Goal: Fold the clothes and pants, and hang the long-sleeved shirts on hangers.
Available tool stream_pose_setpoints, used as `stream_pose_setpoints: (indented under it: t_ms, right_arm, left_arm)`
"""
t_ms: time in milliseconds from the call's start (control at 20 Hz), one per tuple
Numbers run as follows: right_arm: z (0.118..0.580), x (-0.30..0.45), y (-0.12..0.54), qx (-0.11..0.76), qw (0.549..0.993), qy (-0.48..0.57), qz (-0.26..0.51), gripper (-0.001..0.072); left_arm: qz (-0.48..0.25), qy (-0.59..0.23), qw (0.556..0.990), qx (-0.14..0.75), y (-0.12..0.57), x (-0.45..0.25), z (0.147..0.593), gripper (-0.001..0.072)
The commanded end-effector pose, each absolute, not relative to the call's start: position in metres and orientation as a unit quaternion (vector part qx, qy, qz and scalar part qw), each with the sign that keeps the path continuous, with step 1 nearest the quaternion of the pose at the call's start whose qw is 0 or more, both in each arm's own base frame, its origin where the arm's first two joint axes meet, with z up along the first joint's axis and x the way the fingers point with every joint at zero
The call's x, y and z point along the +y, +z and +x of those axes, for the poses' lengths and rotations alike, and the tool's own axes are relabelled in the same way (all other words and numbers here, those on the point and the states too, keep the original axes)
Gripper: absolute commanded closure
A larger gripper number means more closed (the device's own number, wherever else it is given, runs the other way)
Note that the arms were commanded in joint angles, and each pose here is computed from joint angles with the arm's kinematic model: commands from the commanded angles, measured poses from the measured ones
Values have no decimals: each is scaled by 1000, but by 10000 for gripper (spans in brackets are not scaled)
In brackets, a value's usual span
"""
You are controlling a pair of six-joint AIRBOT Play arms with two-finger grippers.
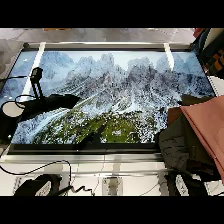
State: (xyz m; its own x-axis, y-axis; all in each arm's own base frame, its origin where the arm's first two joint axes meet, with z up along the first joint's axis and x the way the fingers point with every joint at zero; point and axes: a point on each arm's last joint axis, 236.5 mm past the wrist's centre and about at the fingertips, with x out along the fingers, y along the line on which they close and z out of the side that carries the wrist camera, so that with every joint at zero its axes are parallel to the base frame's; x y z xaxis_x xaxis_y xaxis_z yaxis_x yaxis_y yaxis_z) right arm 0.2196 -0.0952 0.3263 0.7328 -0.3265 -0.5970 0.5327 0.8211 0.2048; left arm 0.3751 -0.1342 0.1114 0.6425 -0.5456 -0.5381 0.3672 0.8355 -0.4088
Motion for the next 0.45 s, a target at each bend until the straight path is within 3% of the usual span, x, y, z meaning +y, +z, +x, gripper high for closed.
stream_pose_setpoints:
  t_ms: [0,200,400]
  right_arm:
    - [280,-5,327,303,935,2,186,692]
    - [316,-8,269,404,910,29,93,692]
    - [368,-7,222,448,894,9,17,693]
  left_arm:
    - [-132,-254,896,339,110,-134,376,8]
    - [-132,-254,896,339,110,-134,375,9]
    - [-132,-254,896,339,110,-134,376,8]
